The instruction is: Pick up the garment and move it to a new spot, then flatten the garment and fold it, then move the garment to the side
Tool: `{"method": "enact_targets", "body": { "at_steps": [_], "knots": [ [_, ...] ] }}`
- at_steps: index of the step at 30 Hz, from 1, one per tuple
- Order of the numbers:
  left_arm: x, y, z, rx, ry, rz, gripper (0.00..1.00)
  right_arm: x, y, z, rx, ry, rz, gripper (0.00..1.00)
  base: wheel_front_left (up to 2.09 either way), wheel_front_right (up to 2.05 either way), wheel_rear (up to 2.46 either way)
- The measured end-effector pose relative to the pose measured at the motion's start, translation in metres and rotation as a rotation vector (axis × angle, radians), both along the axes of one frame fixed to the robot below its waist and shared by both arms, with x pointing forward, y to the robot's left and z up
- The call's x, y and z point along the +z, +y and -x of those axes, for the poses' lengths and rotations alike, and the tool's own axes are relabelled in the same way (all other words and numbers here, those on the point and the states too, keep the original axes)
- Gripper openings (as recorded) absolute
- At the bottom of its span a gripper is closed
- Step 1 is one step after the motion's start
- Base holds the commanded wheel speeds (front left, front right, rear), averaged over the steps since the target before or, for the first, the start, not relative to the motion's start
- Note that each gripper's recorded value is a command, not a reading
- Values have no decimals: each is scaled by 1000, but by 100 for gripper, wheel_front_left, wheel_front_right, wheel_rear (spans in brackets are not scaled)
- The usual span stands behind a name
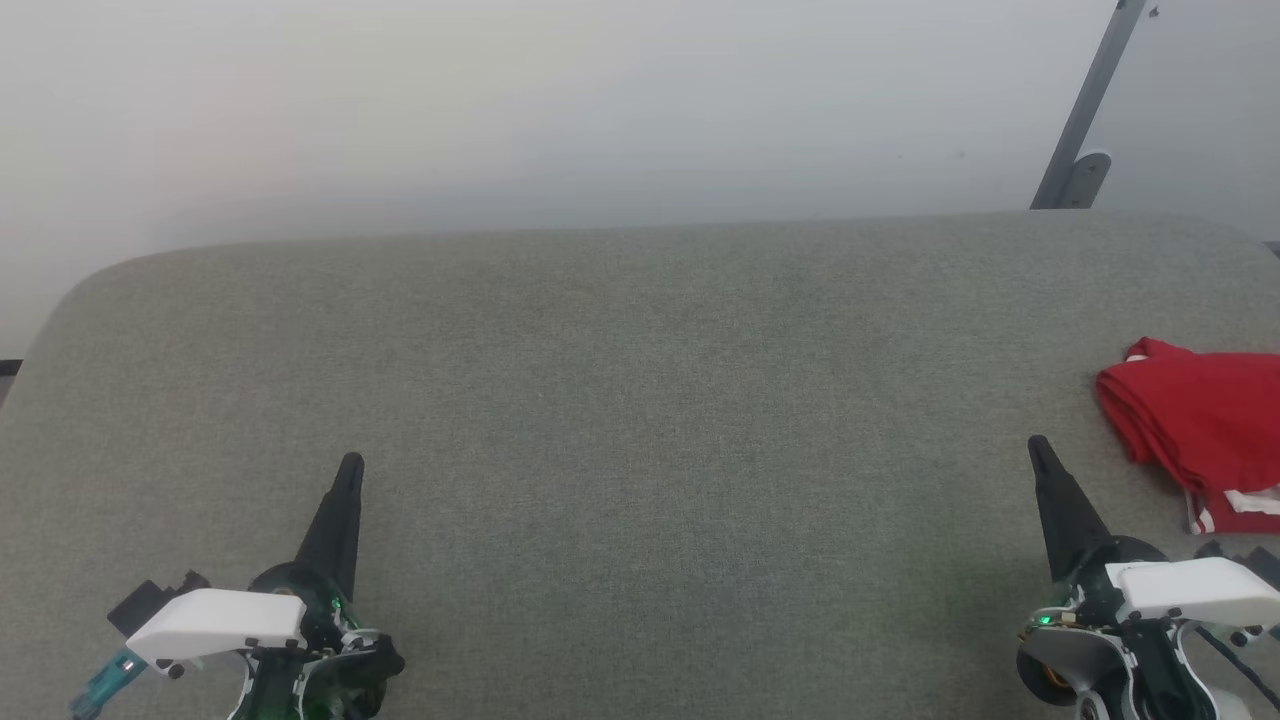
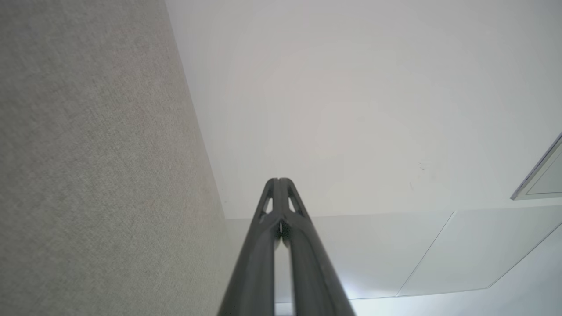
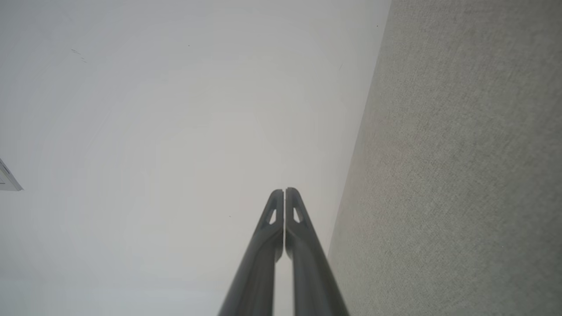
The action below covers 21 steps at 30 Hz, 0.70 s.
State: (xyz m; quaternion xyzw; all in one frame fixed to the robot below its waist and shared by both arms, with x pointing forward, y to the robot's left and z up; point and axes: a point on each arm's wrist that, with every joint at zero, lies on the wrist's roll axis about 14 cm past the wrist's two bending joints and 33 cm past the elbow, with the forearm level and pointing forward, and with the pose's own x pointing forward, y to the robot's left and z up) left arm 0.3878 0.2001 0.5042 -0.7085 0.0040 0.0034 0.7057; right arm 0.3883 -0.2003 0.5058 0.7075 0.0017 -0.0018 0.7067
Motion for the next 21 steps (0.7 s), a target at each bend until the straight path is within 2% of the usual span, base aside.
{"method": "enact_targets", "body": {
  "at_steps": [21],
  "knots": [
    [0, 0, 0, 0, 0, 0, 0, 0, 0, 0, 0, 0, 0, 0, 0, 0, 0]
  ]
}}
